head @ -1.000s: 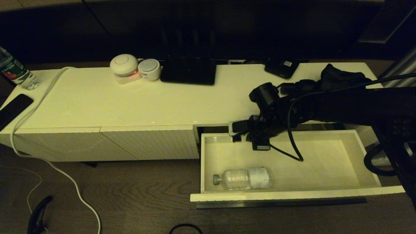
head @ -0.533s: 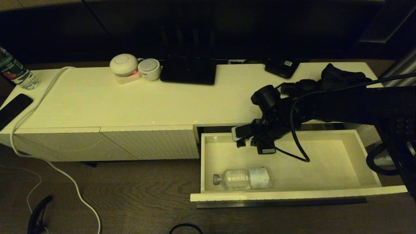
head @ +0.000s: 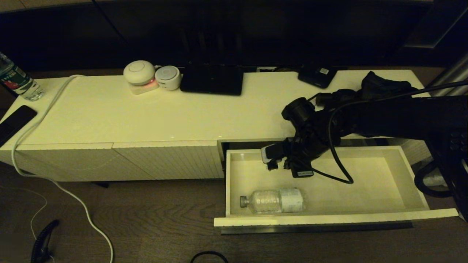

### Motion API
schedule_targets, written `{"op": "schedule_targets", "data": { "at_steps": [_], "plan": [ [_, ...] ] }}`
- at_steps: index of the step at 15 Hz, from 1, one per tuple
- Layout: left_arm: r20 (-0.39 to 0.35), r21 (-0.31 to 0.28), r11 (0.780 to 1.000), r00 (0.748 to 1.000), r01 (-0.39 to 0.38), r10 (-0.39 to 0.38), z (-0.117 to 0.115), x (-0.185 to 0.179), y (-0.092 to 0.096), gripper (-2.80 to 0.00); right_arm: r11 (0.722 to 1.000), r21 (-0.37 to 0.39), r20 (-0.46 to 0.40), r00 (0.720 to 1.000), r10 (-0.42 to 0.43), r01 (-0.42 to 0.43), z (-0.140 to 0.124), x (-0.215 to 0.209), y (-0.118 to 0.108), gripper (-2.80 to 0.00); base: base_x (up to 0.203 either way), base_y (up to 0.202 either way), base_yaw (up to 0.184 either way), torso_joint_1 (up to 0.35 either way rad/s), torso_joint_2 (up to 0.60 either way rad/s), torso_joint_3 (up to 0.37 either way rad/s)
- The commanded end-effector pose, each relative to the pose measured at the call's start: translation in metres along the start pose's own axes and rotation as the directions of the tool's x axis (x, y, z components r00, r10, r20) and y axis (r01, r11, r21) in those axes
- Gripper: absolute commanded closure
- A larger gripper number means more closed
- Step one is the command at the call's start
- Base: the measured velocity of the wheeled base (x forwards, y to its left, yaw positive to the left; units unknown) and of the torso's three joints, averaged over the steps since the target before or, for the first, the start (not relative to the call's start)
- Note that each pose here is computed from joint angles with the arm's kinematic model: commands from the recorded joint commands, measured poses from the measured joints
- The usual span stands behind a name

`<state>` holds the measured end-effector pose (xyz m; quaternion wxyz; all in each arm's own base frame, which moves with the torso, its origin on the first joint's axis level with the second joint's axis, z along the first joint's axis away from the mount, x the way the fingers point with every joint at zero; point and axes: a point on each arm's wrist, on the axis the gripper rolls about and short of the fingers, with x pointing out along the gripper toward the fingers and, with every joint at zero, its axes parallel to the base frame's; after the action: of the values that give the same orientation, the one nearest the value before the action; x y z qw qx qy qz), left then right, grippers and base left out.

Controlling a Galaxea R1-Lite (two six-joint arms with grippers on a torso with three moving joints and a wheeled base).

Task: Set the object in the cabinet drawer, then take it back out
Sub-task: Take the mineral water out of the drawer and put it on the table

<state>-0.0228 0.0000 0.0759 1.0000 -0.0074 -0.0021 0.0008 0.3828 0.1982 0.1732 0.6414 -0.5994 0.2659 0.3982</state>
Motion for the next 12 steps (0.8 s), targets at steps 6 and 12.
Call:
{"op": "schedule_targets", "data": {
  "at_steps": [6, 12],
  "plan": [
    [0.002, -0.001, 1.000, 1.000, 0.000, 0.000, 0.0000, -0.0001, 0.0000, 0.00, 0.996, -0.064, -0.026, 0.998, 0.064, -0.065, -0.0034, -0.0161, 0.0067, 0.00, 0.000, 0.000, 0.000, 0.000, 0.00, 0.000],
    [0.002, -0.001, 1.000, 1.000, 0.000, 0.000, 0.0000, -0.0001, 0.0000, 0.00, 0.992, -0.092, -0.025, 0.996, 0.084, -0.086, -0.0032, -0.0113, 0.0077, 0.00, 0.000, 0.000, 0.000, 0.000, 0.00, 0.000]
  ]
}}
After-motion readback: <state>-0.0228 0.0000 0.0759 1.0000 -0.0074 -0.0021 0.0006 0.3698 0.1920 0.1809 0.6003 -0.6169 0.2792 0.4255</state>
